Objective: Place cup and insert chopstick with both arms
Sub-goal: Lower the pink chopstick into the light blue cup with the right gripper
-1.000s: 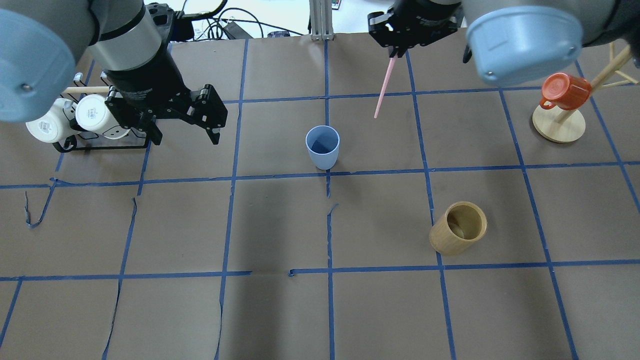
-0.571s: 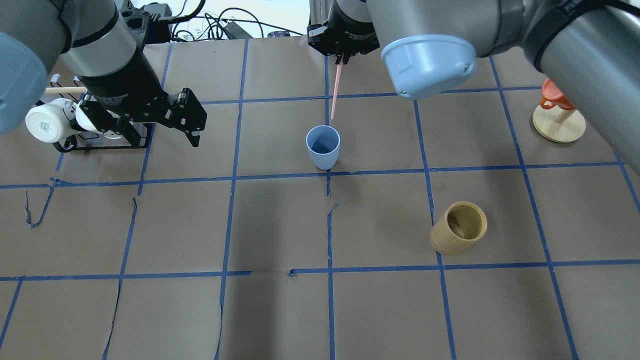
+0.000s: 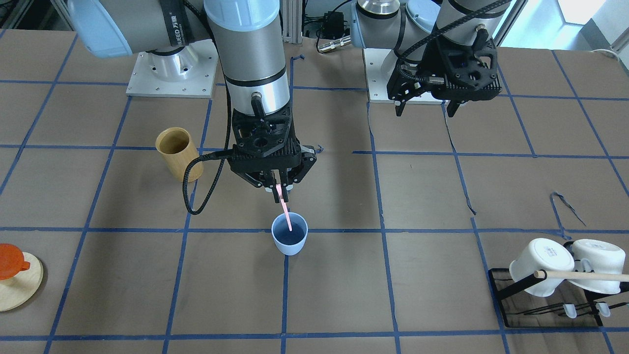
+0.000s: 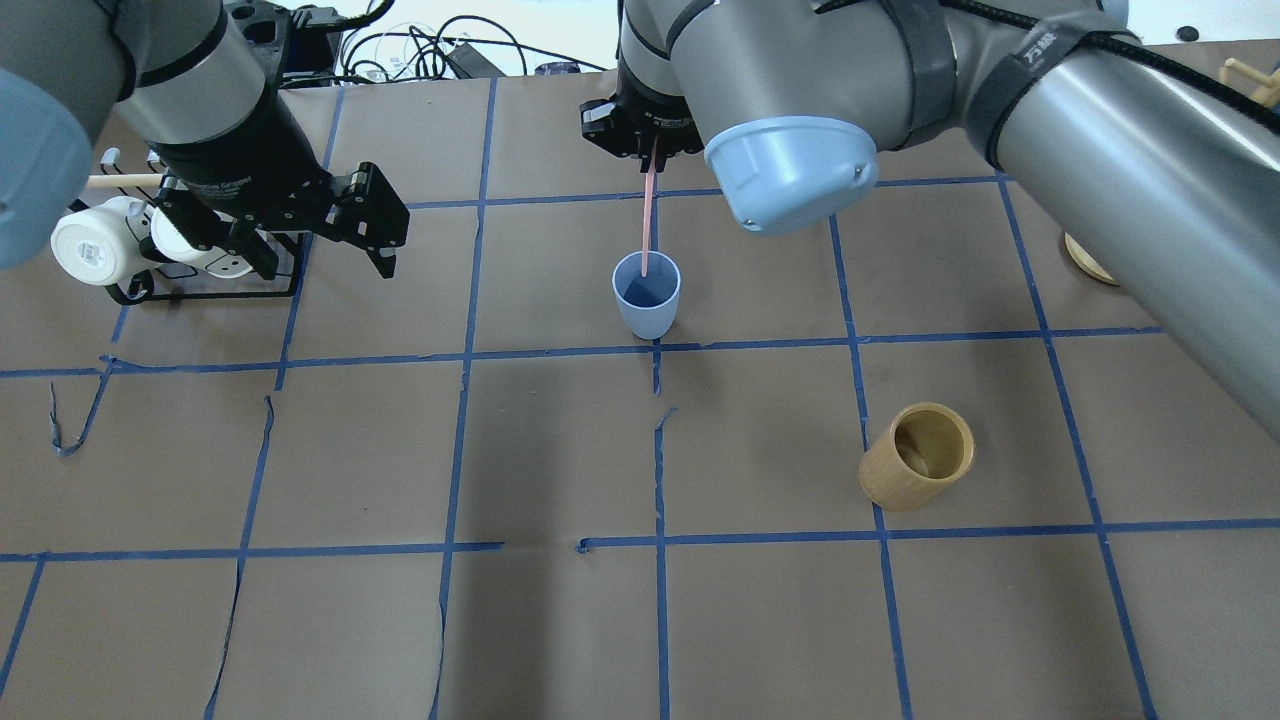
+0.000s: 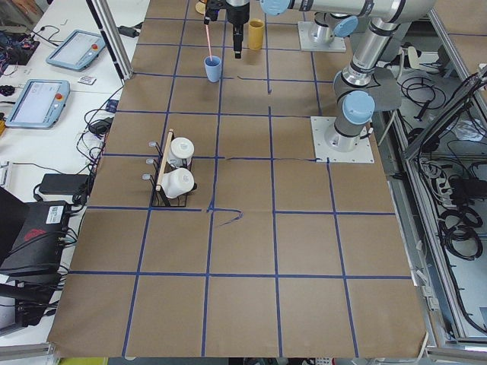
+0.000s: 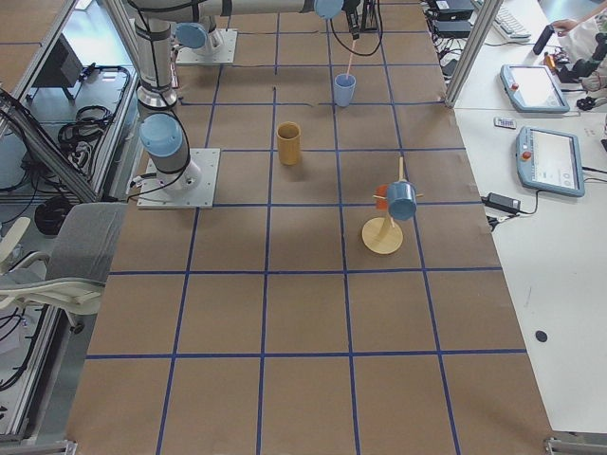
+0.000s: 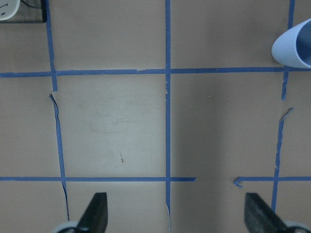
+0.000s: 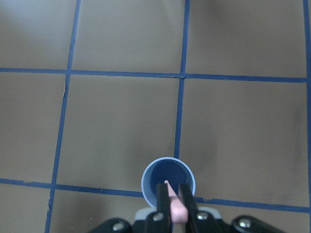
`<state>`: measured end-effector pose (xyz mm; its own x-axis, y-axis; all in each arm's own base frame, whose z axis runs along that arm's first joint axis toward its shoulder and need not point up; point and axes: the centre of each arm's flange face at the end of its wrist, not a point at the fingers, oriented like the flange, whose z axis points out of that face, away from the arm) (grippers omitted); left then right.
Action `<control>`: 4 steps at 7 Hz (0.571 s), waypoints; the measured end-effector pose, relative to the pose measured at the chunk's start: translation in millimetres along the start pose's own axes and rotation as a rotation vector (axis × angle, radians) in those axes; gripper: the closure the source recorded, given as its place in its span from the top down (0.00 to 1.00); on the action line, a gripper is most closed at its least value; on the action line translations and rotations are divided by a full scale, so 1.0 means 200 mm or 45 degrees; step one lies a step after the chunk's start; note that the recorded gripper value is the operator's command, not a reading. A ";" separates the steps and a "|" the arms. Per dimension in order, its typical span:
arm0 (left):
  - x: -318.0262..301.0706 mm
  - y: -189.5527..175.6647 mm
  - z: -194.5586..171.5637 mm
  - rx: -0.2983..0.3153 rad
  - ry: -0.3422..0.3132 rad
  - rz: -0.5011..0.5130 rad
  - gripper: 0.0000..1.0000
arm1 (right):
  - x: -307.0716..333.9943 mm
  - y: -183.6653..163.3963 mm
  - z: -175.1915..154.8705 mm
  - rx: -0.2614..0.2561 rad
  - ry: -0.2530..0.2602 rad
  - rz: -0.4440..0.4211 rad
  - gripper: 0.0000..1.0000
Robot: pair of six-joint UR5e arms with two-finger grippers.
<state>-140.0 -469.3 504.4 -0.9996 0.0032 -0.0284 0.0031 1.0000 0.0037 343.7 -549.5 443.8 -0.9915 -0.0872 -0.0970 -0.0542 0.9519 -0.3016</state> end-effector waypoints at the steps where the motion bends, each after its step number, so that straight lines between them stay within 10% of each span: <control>1: 0.00 0.00 0.00 0.011 0.000 -0.001 1.00 | 0.01 0.02 0.05 -0.022 0.008 -0.001 0.00; 4: 0.00 0.00 -0.01 0.020 0.005 -0.004 1.00 | 0.02 0.07 0.18 -0.075 0.028 -0.001 0.00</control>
<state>-140.0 -468.9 506.4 -0.9997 0.0001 -0.0246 0.0004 0.9999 -0.0121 342.7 -547.2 404.0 -0.9938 -0.0822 -0.0755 -0.0613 0.9675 -0.2454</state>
